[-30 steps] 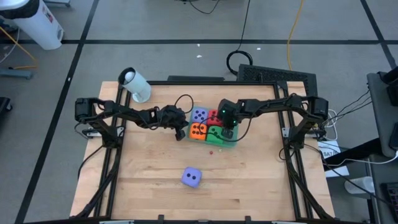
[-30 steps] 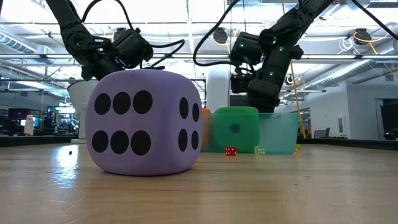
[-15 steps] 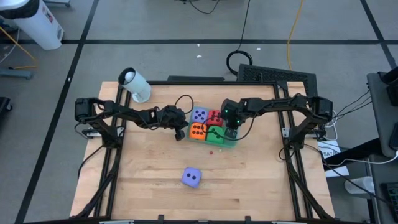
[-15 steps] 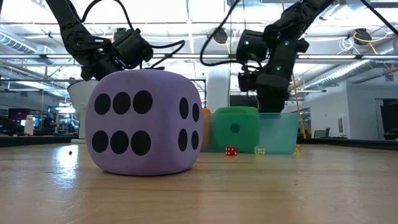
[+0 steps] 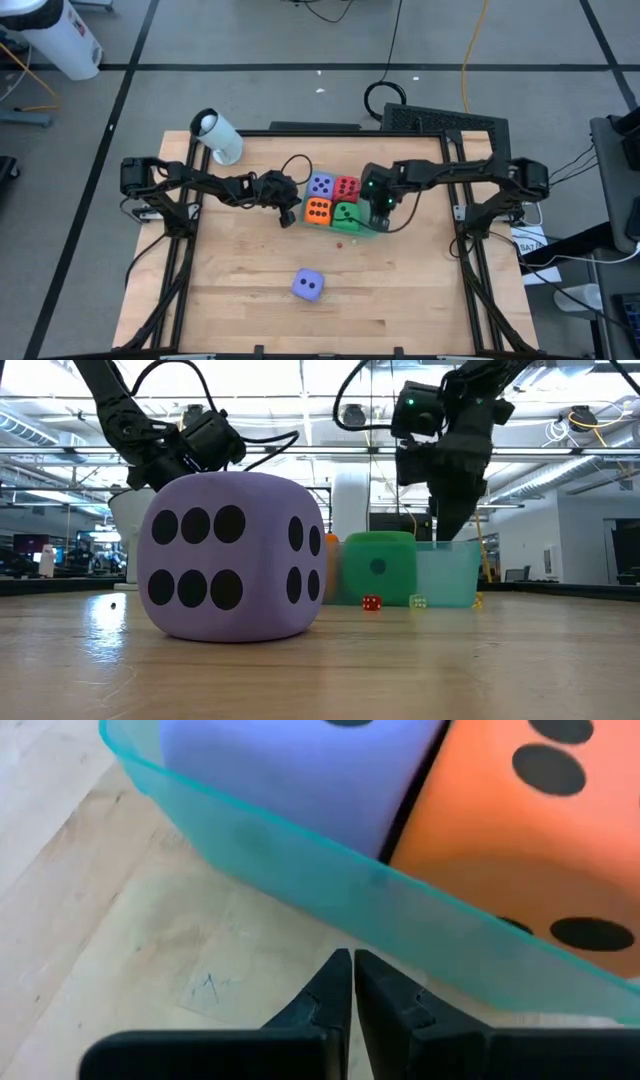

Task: Pick & Place Dice
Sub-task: Adjust the big dice, then adjust the green bin

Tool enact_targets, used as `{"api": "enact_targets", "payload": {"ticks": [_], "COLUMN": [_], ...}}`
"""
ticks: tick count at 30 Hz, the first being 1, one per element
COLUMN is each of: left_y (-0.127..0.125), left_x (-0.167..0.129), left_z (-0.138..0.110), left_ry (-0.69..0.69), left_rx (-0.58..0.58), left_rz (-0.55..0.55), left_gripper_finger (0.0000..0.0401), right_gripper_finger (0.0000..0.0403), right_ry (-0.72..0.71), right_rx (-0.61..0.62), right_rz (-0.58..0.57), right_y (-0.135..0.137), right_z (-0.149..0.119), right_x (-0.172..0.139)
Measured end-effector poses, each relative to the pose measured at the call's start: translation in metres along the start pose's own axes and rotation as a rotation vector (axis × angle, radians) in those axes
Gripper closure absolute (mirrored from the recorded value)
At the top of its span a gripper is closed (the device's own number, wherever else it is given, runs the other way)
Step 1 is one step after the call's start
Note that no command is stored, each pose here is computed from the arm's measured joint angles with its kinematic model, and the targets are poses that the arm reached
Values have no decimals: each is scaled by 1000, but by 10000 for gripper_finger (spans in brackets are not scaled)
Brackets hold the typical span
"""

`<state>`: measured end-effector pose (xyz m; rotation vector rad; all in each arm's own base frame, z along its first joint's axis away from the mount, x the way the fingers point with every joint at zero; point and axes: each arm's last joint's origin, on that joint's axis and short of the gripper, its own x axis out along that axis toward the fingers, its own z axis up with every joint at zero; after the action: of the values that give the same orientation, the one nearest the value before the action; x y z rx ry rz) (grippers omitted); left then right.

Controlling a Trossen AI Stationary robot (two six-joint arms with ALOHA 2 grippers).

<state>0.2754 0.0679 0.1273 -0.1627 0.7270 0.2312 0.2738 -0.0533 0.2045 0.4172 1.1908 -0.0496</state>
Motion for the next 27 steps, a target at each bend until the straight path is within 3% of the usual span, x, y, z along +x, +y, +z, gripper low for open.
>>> {"api": "enact_targets", "payload": {"ticks": [15,27], "left_y": [-18,-15], "left_x": [0,0], "left_z": [12,12], "left_ry": [-79,-69], "left_rx": [19,18], "left_rz": [-119,-83], "left_gripper_finger": [375,375], "right_gripper_finger": [403,403], "right_ry": [-106,-35], "right_rx": [-80,12], "right_rz": [35,26], "right_y": [11,10], "right_z": [12,5], "right_x": [9,7]}}
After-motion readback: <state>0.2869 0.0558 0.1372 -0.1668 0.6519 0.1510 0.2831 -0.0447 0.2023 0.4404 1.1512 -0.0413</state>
